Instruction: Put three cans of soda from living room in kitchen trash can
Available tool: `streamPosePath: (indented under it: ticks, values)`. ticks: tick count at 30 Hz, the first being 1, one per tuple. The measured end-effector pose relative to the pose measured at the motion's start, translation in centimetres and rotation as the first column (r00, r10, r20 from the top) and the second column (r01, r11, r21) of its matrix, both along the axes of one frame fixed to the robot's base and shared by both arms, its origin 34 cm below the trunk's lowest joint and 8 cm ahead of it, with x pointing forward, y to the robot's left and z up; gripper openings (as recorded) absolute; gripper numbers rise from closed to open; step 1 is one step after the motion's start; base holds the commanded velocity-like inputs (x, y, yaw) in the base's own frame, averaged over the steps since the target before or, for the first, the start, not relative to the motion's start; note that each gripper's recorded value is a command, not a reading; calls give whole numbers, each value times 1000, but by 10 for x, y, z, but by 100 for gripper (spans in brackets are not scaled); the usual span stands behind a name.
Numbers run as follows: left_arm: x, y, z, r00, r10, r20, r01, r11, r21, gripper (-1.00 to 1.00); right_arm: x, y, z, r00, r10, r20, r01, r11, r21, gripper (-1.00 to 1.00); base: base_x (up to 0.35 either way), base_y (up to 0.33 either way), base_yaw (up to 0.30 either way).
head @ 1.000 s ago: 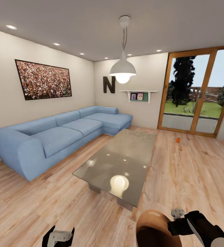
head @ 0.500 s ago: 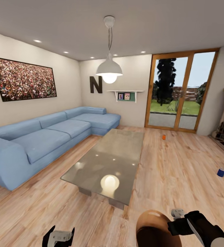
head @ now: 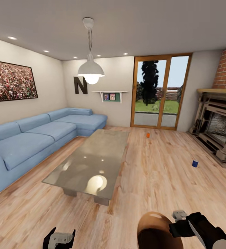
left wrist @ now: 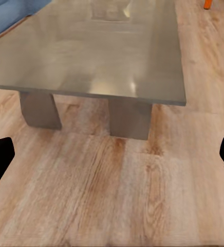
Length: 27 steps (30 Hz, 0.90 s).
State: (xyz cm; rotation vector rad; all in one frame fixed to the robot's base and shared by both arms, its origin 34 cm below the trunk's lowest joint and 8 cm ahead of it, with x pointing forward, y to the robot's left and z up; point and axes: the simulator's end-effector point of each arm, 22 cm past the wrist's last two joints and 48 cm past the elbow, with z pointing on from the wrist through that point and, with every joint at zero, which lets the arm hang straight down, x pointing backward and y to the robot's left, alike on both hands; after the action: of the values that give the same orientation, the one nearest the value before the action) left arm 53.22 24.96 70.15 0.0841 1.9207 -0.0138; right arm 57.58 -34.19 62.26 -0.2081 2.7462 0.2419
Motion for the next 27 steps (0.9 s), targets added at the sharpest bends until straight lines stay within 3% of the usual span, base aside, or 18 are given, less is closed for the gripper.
streamPosePath:
  ticks: [6,8,10,12,13,17,18,19,20,23,27]
  values:
    - [-4,-4,-10,999,-24,-36,24,1000,-10,100,0,3,0,1000,0,0,0,1000,5,-100,58,91,-236]
    - [-10,-7,-24,996,-39,-83,37,999,-17,100,0,4,0,1000,1,-1,-1,1000,6,-100,168,134,-210]
    - [-16,-9,-49,982,-54,-182,49,998,-30,100,0,4,-1,1000,2,-1,-2,1000,6,-100,204,150,-189]
    - [-2,-8,-62,959,-56,-278,47,998,-39,100,0,6,-1,1000,2,-2,-2,1000,10,-100,220,159,-173]
    - [10,-7,-69,937,-54,-344,41,998,-45,100,0,7,-1,1000,2,-1,-2,1000,11,-100,226,163,-165]
    - [44,-7,-70,890,-54,-453,29,998,-60,100,0,8,-1,1000,5,-2,-5,1000,11,-100,229,162,-155]
    - [64,-7,-67,869,-52,-492,23,998,-64,100,0,8,0,1000,4,-2,-4,1000,14,-100,179,124,-140]
    - [83,-7,-55,871,-52,-489,22,998,-66,100,1,9,0,1000,2,-2,-2,1000,18,-100,92,64,-97]
    - [101,-5,-50,850,-47,-524,15,998,-66,100,2,10,1,1000,1,-1,-1,1000,21,-100,74,51,-78]
    - [117,-3,-44,846,-44,-532,9,998,-69,100,2,9,3,1000,-10,-13,10,1000,23,-100,42,29,-45]
    - [135,8,-34,877,-36,-478,9,998,-59,100,9,9,14,998,-30,-46,31,999,23,-100,14,10,-15]
